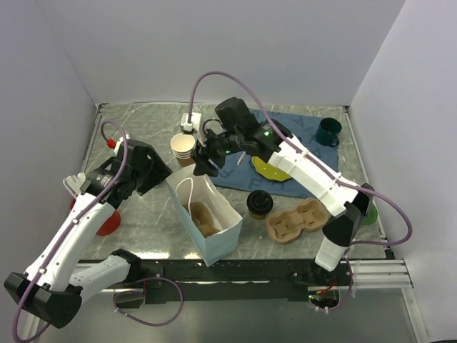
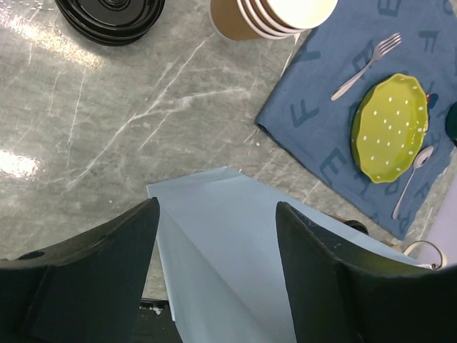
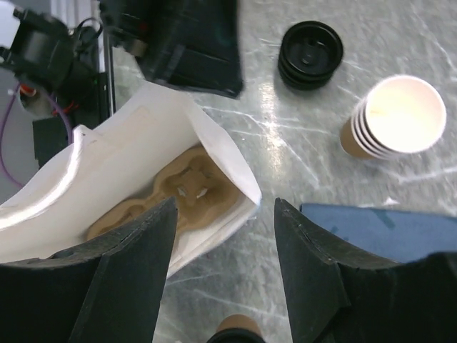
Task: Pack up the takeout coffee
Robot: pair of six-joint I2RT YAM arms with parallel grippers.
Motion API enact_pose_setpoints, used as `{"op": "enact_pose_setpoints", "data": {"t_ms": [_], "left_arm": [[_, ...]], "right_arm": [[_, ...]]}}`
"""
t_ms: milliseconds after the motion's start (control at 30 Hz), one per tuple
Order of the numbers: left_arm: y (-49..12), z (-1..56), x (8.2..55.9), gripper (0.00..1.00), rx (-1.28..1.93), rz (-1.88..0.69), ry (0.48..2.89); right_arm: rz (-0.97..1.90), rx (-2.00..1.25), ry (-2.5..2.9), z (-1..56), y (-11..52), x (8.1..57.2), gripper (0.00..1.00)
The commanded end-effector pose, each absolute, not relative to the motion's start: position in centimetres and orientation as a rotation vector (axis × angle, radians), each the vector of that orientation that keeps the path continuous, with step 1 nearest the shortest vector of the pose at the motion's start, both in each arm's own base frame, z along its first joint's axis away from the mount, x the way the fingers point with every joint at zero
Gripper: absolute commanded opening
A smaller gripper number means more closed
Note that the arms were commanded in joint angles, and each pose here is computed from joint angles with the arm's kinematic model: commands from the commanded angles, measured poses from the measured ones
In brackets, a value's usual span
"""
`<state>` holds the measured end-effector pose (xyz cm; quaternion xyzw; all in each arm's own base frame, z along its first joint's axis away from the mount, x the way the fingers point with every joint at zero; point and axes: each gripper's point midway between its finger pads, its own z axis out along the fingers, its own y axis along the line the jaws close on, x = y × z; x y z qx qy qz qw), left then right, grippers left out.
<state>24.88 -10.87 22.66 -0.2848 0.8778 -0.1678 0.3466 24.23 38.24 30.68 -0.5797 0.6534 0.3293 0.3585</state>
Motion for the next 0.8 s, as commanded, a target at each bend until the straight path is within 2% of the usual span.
{"op": "enact_pose_setpoints", "data": {"t_ms": [0,200,300,400,433,500,533,667,767], "left_arm": [[-11.2,24.1,25.8,0.72,-0.685,-0.466,2.228],[-10.3,24.2,25.2,0.72,-0.681,-0.435,2.213],[-9.3,24.1,24.7,0.73,-0.674,-0.383,2.202],[-8.4,24.5,24.3,0.73,-0.662,-0.341,2.189],[-8.2,24.6,24.2,0.73,-0.660,-0.330,2.185],[-7.6,25.1,24.1,0.72,-0.663,-0.299,2.166],[-7.2,25.4,24.1,0.72,-0.666,-0.280,2.152],[-5.8,27.6,23.7,0.74,-0.650,-0.214,2.117],[-5.2,30.2,23.2,0.77,-0.635,-0.205,2.096]], "right_arm": [[0.828,-1.578,1.543,30.7,40.4,24.1,0.65],[0.776,-1.619,1.501,30.1,41.7,24.9,0.65],[0.766,-1.645,1.491,29.7,42.3,24.9,0.59],[0.776,-1.655,1.489,29.6,42.6,24.6,0.45],[0.773,-1.655,1.488,29.7,42.7,24.5,0.32],[0.742,-1.623,1.521,29.8,42.5,24.9,0.15],[0.728,-1.595,1.540,30.1,42.4,25.3,0.00],[0.674,-1.438,1.707,30.9,41.3,26.4,0.00],[0.645,-1.164,1.935,31.5,39.8,27.2,0.00]]}}
